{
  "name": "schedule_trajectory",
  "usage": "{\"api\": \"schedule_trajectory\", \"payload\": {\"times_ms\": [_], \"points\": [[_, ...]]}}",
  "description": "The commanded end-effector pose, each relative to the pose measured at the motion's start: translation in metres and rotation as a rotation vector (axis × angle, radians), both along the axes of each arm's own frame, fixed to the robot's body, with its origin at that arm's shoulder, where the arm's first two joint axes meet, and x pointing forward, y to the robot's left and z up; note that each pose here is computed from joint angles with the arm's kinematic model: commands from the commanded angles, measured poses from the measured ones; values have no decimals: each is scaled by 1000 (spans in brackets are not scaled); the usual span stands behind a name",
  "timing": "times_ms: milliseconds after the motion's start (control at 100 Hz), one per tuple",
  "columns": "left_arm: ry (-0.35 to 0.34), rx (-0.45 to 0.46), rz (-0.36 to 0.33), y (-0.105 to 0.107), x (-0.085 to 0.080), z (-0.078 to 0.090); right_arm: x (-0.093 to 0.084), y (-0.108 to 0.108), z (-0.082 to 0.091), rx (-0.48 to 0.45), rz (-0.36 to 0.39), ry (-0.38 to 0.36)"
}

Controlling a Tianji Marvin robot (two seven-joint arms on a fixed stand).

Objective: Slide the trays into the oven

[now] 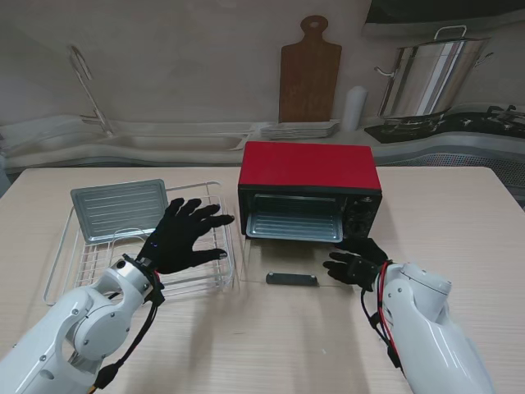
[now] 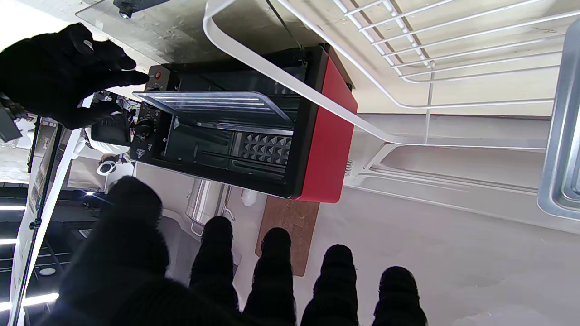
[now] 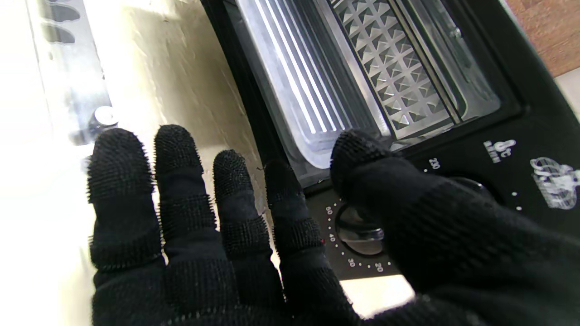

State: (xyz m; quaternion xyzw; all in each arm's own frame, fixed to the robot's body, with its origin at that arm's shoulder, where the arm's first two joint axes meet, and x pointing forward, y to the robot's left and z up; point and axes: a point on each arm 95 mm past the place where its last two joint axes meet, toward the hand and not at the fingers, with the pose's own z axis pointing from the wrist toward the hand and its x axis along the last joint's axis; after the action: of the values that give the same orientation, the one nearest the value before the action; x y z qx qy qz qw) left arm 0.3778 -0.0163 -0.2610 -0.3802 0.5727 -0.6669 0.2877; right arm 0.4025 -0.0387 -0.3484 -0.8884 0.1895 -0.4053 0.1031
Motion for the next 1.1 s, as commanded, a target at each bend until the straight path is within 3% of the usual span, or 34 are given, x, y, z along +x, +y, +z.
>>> {"api": "schedule_trajectory", "payload": {"times_ms": [0,250,480,790,1090], "points": [[12,-4,-5,-2,-2,-1,-9,0,-6,2,17,10],[8,-7,-1,-1,-3,0,-28,-10,-5,-27,54,-10],[9,-9,1,-1,-3,0,-45,-12,5,-80,118,-89],[6,-11,0,-1,-5,2,-65,-8,23,-236,220,-281],[7,-13,-6,-1,-4,3,-68,6,39,-479,335,-481]]}}
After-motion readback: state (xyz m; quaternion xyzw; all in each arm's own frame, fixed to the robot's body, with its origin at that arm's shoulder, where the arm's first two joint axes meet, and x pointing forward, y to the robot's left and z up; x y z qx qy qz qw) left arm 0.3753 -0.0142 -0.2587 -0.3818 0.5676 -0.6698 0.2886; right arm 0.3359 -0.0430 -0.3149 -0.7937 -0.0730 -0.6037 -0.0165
